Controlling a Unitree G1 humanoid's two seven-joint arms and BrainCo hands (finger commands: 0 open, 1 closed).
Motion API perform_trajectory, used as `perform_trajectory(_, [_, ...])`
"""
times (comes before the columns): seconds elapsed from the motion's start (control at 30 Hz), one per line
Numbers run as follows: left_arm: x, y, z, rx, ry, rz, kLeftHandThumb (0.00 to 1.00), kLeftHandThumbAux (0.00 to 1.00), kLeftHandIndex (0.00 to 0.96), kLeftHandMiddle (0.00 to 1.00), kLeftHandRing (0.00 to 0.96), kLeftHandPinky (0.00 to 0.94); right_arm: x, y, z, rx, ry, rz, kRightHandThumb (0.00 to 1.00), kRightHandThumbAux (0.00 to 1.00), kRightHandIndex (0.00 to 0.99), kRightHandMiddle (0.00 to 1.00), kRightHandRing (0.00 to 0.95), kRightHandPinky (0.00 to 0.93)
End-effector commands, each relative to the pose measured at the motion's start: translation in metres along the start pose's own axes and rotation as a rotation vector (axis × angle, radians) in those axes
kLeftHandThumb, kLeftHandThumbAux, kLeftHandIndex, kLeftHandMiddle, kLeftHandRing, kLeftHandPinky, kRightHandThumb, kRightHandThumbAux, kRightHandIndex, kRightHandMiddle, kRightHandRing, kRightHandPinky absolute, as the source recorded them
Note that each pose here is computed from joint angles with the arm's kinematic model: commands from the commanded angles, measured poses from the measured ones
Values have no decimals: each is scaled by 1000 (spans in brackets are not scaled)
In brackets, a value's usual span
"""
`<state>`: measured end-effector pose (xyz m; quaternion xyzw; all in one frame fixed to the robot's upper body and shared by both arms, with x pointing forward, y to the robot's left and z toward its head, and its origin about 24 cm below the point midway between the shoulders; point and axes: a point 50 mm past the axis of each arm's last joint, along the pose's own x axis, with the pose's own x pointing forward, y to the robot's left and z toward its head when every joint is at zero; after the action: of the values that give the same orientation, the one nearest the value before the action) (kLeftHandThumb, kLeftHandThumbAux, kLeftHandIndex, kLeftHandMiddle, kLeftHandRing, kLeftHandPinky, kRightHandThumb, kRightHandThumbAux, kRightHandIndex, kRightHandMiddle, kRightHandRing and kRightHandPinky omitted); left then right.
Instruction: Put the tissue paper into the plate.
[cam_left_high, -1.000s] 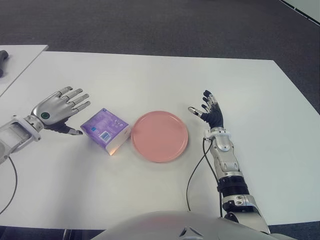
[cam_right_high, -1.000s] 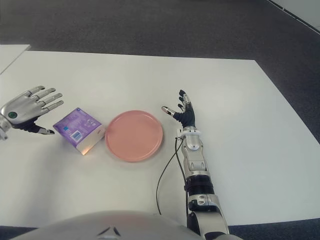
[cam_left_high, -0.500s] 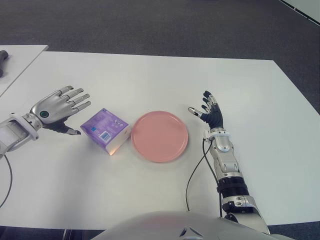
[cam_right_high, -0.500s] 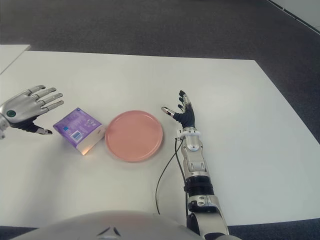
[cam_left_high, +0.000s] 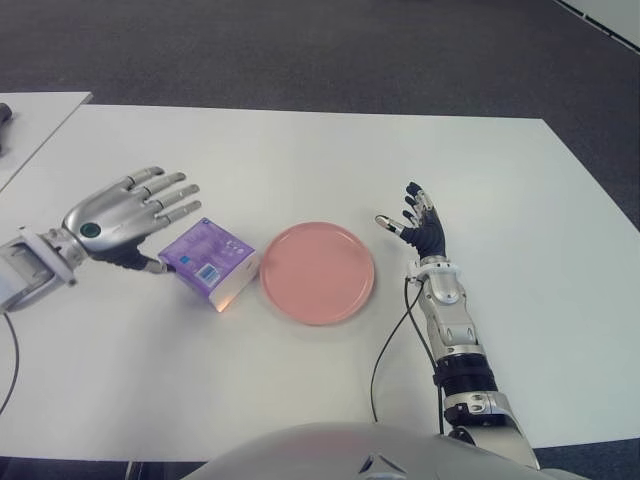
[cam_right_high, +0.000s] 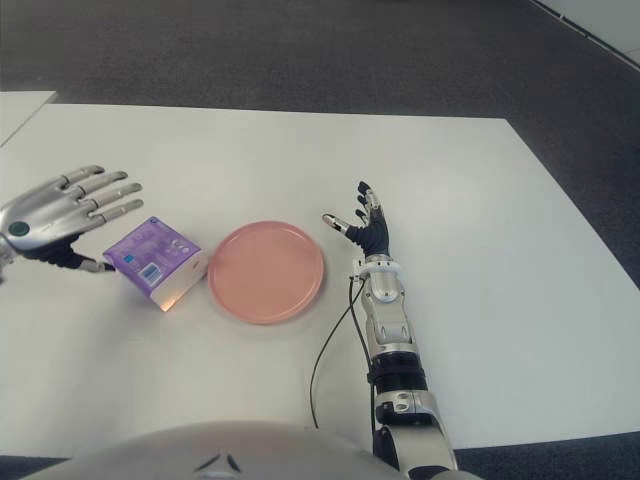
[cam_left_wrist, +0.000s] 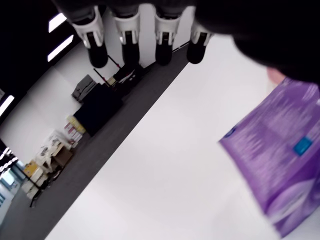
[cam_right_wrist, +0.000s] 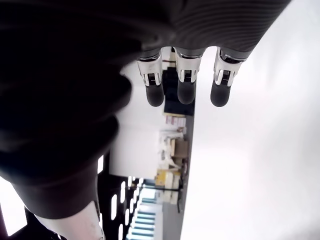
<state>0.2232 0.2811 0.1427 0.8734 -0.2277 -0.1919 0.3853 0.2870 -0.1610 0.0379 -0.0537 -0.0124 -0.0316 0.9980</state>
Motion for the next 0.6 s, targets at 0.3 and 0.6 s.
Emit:
perform_trajectory(0.3, [-4,7,29,-88,-101,87,338,266,0,0,0,0,-1,4,-6,-6,37,4,0,853,40,39,33,67])
perform_trajectory(0.6, [-3,4,35,-118,-125,96,304,296,0,0,0,0,-2,6,-6,-6,37,4,0,853,40,39,33,67])
